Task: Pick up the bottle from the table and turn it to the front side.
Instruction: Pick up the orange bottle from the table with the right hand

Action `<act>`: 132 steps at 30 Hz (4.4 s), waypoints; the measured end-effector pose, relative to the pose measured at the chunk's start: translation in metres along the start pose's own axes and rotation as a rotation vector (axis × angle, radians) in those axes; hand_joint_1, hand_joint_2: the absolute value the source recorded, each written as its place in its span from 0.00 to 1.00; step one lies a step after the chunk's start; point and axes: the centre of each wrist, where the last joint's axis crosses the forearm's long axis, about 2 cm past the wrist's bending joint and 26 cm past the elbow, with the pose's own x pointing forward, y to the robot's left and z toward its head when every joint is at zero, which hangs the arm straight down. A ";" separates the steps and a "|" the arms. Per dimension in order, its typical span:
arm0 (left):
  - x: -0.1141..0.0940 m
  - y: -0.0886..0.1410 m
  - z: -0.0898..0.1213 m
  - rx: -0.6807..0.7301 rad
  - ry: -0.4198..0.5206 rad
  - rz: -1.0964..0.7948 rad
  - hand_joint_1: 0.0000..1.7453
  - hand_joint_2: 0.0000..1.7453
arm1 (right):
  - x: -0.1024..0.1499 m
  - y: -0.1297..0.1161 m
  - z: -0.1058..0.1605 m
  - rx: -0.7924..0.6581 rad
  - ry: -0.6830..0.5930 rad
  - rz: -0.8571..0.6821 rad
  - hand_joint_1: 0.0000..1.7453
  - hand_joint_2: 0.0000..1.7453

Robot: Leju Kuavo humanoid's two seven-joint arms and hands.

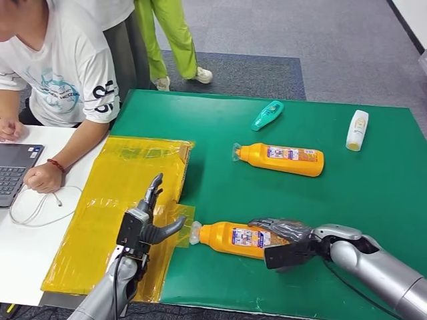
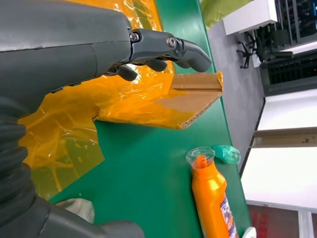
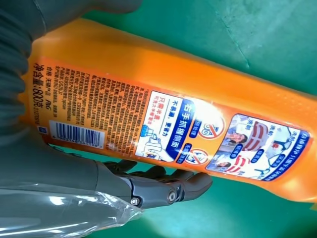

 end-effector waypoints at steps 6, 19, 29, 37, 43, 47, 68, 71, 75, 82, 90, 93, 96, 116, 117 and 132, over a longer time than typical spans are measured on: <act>0.000 0.000 0.000 -0.008 0.001 0.000 0.00 1.00 | 0.000 0.002 -0.001 -0.007 0.008 0.005 0.00 1.00; -0.001 0.001 0.003 -0.009 0.021 -0.011 0.00 1.00 | -0.001 0.008 -0.003 -0.052 0.053 0.047 0.24 1.00; -0.003 0.004 0.008 0.006 0.033 -0.010 0.00 1.00 | -0.002 0.006 -0.001 -0.073 0.063 0.049 1.00 1.00; -0.004 0.004 0.010 0.014 0.036 -0.008 0.00 1.00 | -0.003 0.007 0.000 -0.088 0.075 0.051 1.00 1.00; -0.004 0.005 0.011 0.015 0.036 -0.009 0.00 1.00 | -0.002 0.009 -0.001 -0.098 0.080 0.056 1.00 1.00; -0.004 0.005 0.011 0.011 0.036 -0.013 0.00 1.00 | -0.002 0.010 -0.001 -0.101 0.081 0.058 1.00 1.00; -0.001 0.008 0.011 0.014 0.028 -0.020 0.00 1.00 | 0.002 0.015 -0.005 -0.127 0.053 0.039 1.00 1.00; 0.000 0.008 0.011 0.012 0.025 -0.018 0.00 1.00 | 0.000 0.019 -0.005 -0.146 0.009 -0.020 1.00 1.00; 0.000 0.008 0.011 0.008 0.023 -0.019 0.00 1.00 | -0.002 0.025 -0.005 -0.163 -0.063 -0.129 1.00 1.00; 0.000 0.007 0.011 0.007 0.023 -0.015 0.00 1.00 | -0.008 0.037 -0.005 -0.221 -0.128 -0.282 1.00 1.00; -0.001 0.004 0.014 0.005 0.027 -0.009 0.00 1.00 | -0.014 0.048 -0.003 -0.281 -0.163 -0.429 1.00 1.00; -0.001 0.003 0.017 0.004 0.031 -0.006 0.00 1.00 | -0.014 0.057 -0.004 -0.294 -0.212 -0.521 1.00 1.00; -0.002 0.002 0.020 0.004 0.034 -0.001 0.00 1.00 | -0.012 0.070 -0.005 -0.307 -0.277 -0.636 1.00 1.00; -0.001 -0.003 0.043 0.019 0.050 0.017 0.00 1.00 | 0.013 0.080 -0.014 -0.524 -0.682 -1.092 1.00 1.00; -0.001 -0.003 0.044 0.019 0.051 0.018 0.00 1.00 | 0.015 0.079 -0.015 -0.533 -0.702 -1.102 1.00 1.00; -0.001 -0.004 0.045 0.009 0.057 0.016 0.00 1.00 | 0.040 0.072 -0.021 -0.832 -0.586 -0.885 1.00 1.00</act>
